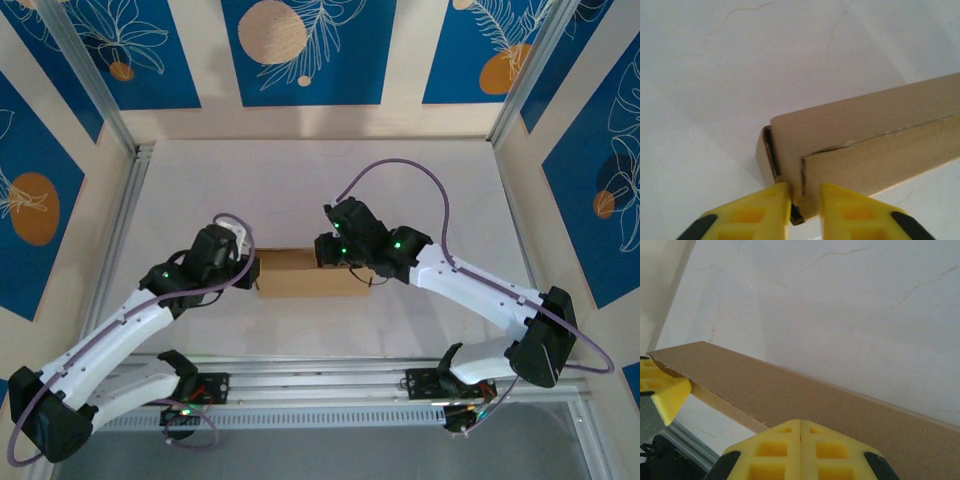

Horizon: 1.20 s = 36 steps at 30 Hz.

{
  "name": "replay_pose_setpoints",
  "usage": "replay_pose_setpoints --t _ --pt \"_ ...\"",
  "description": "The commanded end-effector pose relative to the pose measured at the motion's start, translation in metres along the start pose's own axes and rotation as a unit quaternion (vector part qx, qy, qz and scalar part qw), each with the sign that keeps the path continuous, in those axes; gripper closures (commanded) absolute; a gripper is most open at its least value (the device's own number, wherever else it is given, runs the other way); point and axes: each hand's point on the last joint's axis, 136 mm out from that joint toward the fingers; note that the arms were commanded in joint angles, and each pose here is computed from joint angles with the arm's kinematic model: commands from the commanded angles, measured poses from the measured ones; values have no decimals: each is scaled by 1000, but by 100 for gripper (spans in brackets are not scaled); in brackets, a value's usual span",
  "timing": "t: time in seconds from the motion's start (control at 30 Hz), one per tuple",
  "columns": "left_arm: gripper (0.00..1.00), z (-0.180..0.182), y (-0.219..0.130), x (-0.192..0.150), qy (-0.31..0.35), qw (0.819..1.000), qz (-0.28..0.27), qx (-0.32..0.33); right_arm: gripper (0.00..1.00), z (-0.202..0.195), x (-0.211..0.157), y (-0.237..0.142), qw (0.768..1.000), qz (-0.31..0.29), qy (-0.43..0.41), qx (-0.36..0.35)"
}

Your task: Fold the paper box

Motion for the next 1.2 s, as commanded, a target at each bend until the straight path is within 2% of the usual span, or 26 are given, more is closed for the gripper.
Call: replay_pose_setpoints --t 0.0,0.17,0.27,0.43,0.63,0.77,0.93,1.17 --pt "65 9 -9 -14 -3 999 28 17 100 -23 -27 8 998 41 5 -42" --pt "46 3 -26 -4 6 1000 9 0 100 -26 -28 9 998 40 6 -49" --pt "40 -9 -37 1 7 999 1 -32 100 -31 -29 11 997 40 8 -60" --pt "39 -23 -64 16 21 998 -15 -62 100 -34 -32 15 997 46 11 -64" --pt "38 -24 -95 54 13 997 -65 -46 100 -35 -36 17 997 50 9 -66" --pt "38 -20 -82 68 -8 997 -73 -29 100 -37 -38 17 996 51 7 -69" --pt "43 -17 -51 78 -19 998 -64 -20 100 -35 -39 14 997 49 7 -66" --pt "52 -5 -13 50 -33 999 -27 -5 100 -33 -40 9 997 46 3 -65"
Point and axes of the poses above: each hand's point on the last joint's axis, 136 mm out from that joint toward the fingers, its own y axis out along the fingers, its own z axis along the line the jaws close on, x = y × z
